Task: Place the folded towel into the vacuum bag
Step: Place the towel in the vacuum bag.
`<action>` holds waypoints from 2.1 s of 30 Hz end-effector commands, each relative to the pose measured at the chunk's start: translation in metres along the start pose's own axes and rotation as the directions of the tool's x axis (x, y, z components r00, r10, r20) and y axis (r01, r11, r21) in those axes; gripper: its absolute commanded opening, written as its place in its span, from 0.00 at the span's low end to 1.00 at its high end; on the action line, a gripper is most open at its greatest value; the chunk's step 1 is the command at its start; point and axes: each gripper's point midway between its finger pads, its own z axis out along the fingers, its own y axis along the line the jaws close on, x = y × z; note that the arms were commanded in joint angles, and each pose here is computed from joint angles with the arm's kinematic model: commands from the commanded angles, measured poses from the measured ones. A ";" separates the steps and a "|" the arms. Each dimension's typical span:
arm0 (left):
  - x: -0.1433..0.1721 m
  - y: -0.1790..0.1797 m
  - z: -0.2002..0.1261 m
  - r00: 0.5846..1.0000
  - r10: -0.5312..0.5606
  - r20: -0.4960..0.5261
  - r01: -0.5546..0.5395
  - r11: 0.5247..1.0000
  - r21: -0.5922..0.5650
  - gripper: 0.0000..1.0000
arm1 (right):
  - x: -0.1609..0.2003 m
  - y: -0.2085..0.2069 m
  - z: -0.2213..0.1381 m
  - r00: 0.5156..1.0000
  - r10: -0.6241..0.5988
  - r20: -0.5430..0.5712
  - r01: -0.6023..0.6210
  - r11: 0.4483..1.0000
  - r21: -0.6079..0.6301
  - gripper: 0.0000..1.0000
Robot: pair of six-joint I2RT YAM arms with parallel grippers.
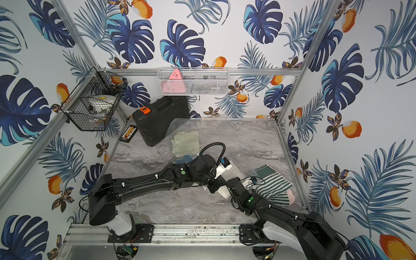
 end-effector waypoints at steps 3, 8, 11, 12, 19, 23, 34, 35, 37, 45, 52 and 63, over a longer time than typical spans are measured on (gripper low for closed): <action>-0.002 -0.007 0.003 1.000 0.000 0.013 0.000 0.999 0.045 0.00 | 0.013 -0.009 0.018 0.998 0.019 -0.055 -0.017 0.999 0.033 0.36; 0.001 -0.006 0.000 1.000 0.012 0.002 -0.012 0.999 0.032 0.00 | -0.011 -0.021 0.010 0.996 0.077 0.034 -0.077 0.997 0.017 0.03; 0.006 -0.004 0.000 1.000 0.008 -0.012 -0.008 1.000 0.029 0.00 | -0.031 -0.028 0.002 0.986 0.129 0.106 -0.131 0.991 0.010 0.00; 0.007 -0.005 0.001 1.000 -0.001 -0.013 0.001 0.999 0.035 0.00 | -0.037 -0.030 0.000 0.979 0.152 0.134 -0.154 0.988 0.003 0.00; 0.000 -0.033 0.001 1.000 0.011 0.014 -0.012 0.995 0.099 0.00 | -0.052 -0.014 0.010 0.939 0.279 0.201 -0.270 0.960 -0.070 0.00; -0.001 -0.042 0.006 0.999 0.046 0.003 -0.046 0.993 0.111 0.00 | -0.039 0.014 0.029 0.935 0.328 0.138 -0.311 0.941 -0.131 0.00; -0.003 -0.019 0.003 0.998 0.057 -0.013 -0.057 0.997 0.061 0.00 | -0.011 0.083 0.064 0.954 0.296 0.041 -0.273 0.919 -0.286 0.03; -0.003 -0.016 0.003 0.998 0.054 -0.014 -0.053 0.997 0.056 0.00 | -0.008 0.084 0.067 0.958 0.285 0.032 -0.263 0.919 -0.294 0.07; -0.001 -0.013 0.004 0.998 0.052 -0.023 -0.050 0.997 0.054 0.00 | -0.002 0.080 0.070 0.959 0.283 0.000 -0.269 0.912 -0.310 0.20; 0.000 -0.010 0.003 0.999 0.040 -0.017 -0.039 0.998 0.057 0.00 | -0.003 0.028 0.046 0.958 0.288 -0.009 -0.284 0.941 -0.186 0.36; -0.010 -0.021 0.005 1.000 0.021 0.002 -0.021 0.994 0.105 0.00 | -0.004 0.041 0.059 0.956 0.292 0.015 -0.284 0.940 -0.188 0.05; -0.005 -0.019 0.006 0.999 0.037 -0.019 -0.035 0.994 0.105 0.00 | 0.005 0.091 0.108 0.962 0.273 0.010 -0.256 0.916 -0.307 0.02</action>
